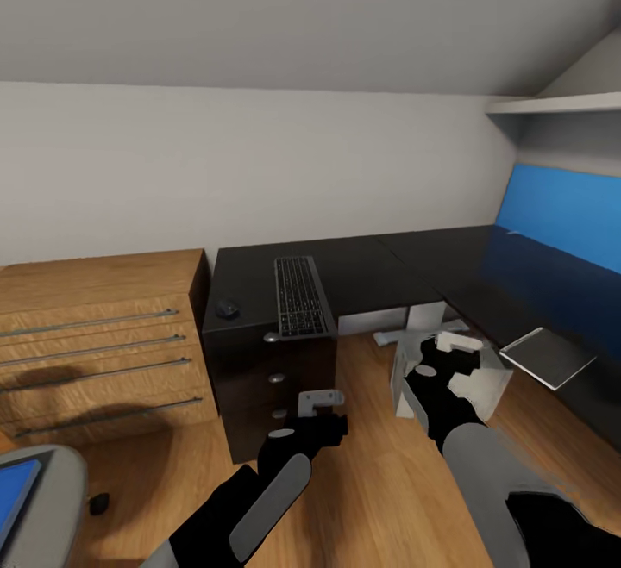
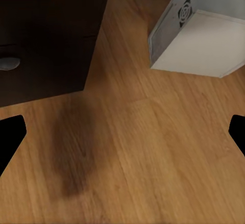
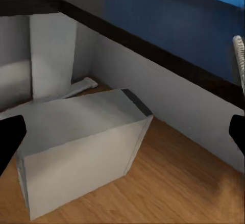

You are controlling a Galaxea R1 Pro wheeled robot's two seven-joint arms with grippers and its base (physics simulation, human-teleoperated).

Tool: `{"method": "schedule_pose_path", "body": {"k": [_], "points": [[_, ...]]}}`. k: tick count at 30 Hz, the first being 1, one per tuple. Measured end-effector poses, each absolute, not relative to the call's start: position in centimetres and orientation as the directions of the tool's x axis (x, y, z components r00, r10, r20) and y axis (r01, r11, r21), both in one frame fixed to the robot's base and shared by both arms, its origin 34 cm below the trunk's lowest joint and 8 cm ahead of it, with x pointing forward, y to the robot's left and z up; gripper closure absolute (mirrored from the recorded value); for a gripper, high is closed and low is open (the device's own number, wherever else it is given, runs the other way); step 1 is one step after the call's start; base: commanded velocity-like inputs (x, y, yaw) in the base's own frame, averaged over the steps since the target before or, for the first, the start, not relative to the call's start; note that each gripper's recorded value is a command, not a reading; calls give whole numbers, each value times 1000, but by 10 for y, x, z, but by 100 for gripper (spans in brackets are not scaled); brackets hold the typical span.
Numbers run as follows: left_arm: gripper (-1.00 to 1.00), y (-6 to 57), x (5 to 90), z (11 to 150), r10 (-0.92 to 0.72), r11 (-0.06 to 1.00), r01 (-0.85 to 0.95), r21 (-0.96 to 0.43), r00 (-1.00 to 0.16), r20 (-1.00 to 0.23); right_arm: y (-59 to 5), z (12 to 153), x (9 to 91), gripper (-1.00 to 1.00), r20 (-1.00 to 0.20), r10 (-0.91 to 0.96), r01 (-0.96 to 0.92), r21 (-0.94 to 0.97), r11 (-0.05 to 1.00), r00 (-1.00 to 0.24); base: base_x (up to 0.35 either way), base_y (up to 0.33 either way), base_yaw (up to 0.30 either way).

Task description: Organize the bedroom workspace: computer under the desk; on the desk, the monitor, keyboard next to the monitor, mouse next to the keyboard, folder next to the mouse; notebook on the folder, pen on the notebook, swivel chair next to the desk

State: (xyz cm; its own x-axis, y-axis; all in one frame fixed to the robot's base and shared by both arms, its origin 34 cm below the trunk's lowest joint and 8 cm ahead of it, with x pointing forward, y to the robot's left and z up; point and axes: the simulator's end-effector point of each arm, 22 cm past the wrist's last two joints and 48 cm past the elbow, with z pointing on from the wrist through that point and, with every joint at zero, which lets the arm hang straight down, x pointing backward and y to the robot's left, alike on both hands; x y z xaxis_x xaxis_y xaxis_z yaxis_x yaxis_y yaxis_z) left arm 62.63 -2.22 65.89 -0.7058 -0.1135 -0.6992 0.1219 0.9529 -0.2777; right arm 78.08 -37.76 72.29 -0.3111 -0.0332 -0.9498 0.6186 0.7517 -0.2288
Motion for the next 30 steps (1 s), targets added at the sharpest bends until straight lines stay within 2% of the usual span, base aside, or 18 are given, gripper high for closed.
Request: {"method": "schedule_pose_path", "body": {"k": [6, 14, 19, 30], "points": [[-100, -21, 625, 647, -115, 953, 120, -278, -705, -700, -377, 696, 763, -100, -926, -115, 609, -327, 722, -360, 0, 0, 0], [-100, -21, 622, 632, -119, 953, 119, -279, -702, -702, -372, 641, 740, -100, -827, -298, 499, -533, 683, -476, 0, 0, 0], [-100, -20, 621, 622, -120, 953, 118, -280, -701, -703, -373, 625, 733, -100, -805, -329, 485, -569, 664, -494, 0, 0, 0], [-100, -22, 618, 612, -120, 951, 121, -283, -702, -702, -381, 632, 720, -100, -751, -439, 510, -659, 553, -494, 0, 0, 0]]}}
